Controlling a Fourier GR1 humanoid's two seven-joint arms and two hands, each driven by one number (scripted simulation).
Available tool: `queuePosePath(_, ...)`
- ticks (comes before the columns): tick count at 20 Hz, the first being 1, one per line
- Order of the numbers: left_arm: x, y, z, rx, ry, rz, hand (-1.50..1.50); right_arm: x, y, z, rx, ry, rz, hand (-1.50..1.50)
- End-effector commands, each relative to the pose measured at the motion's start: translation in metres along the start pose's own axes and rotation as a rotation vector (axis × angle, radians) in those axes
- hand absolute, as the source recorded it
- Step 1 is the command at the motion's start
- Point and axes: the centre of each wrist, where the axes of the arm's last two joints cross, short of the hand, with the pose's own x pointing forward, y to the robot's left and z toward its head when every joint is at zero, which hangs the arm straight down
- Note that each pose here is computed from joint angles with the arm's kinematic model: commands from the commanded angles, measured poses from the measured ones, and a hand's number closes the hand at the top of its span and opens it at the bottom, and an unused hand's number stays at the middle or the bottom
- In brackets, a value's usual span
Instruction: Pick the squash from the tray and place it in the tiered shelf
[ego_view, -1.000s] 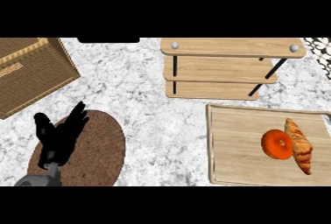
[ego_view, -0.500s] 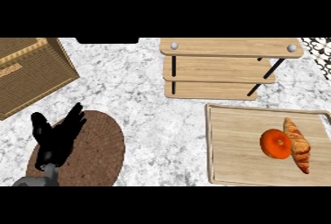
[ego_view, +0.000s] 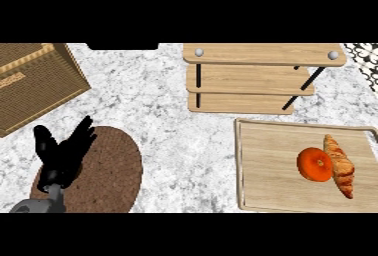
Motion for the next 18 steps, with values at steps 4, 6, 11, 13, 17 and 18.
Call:
queuePosePath(4, 0.001, 0.013, -0.011, 0.012, 0.028, -0.001, 0.00, 0.057, 0.039, -0.016, -0.035, 0.132, 0.086, -1.50)
queuePosePath(6, -0.026, -0.013, 0.001, -0.010, 0.043, 0.003, 0.00, 0.052, 0.066, -0.017, 0.014, 0.166, 0.119, -1.50)
queuePosePath(11, -0.024, -0.006, -0.007, 0.005, 0.046, 0.001, 0.00, 0.060, 0.072, -0.019, 0.081, 0.206, 0.196, -1.50)
queuePosePath(13, -0.008, -0.001, -0.011, 0.012, 0.034, -0.001, 0.00, 0.053, 0.081, -0.028, 0.069, 0.230, 0.218, -1.50)
queuePosePath(17, -0.026, -0.015, -0.009, -0.006, 0.036, 0.005, 0.00, 0.040, 0.098, -0.037, 0.038, 0.303, 0.224, -1.50)
queuePosePath(18, -0.004, -0.004, -0.018, -0.013, 0.054, 0.012, 0.00, 0.043, 0.095, -0.041, 0.019, 0.287, 0.218, -1.50)
